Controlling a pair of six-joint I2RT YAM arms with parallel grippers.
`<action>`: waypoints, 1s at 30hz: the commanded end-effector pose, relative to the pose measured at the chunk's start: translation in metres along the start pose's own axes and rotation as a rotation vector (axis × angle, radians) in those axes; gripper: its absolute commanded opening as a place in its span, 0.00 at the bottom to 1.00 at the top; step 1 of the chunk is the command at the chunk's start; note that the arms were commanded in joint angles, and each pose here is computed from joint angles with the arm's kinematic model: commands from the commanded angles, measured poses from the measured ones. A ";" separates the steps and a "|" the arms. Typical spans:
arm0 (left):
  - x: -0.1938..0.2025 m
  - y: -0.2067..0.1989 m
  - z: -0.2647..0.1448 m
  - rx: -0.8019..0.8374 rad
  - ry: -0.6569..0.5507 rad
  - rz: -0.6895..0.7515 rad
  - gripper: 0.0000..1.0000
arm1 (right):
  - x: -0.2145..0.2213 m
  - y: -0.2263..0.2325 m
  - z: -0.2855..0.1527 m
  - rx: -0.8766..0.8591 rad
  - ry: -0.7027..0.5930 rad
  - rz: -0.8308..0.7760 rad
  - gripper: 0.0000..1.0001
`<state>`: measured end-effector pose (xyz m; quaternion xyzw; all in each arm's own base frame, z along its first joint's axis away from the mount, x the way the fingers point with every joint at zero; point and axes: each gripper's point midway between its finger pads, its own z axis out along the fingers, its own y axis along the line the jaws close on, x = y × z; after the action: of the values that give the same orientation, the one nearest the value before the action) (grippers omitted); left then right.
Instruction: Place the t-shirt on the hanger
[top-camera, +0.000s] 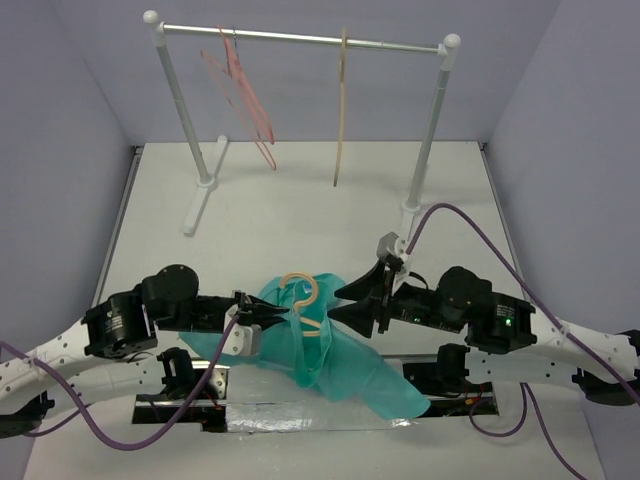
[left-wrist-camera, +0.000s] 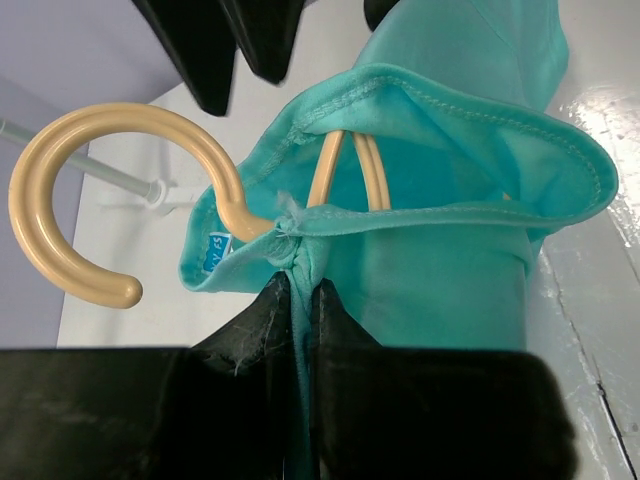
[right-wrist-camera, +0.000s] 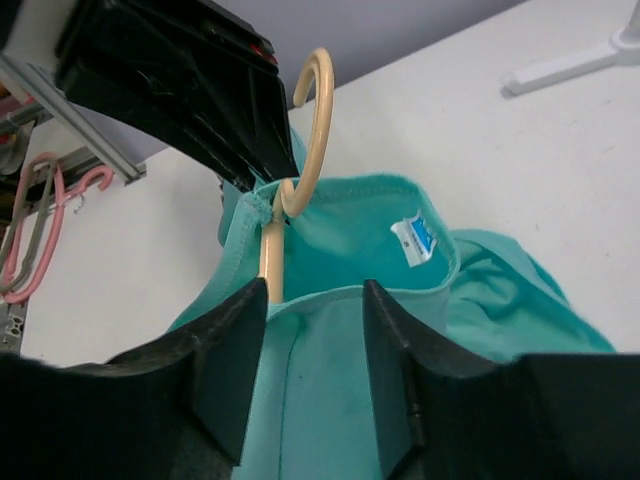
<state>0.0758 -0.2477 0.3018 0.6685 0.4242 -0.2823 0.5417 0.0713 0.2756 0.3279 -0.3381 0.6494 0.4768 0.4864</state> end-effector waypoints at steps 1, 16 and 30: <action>-0.030 -0.004 -0.005 0.028 -0.139 0.018 0.00 | -0.046 0.021 -0.011 -0.084 -0.122 -0.049 0.55; -0.036 -0.009 -0.004 0.047 -0.177 0.021 0.00 | -0.055 0.031 0.058 -0.113 -0.150 -0.054 0.66; -0.049 0.061 -0.050 -0.311 -0.058 -0.103 0.32 | -0.119 0.004 0.020 0.093 -0.281 -0.116 0.00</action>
<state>0.0879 -0.2399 0.3435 0.6234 0.4425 -0.2690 0.5859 0.0862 0.3376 0.3795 -0.3415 0.6048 0.4885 0.5282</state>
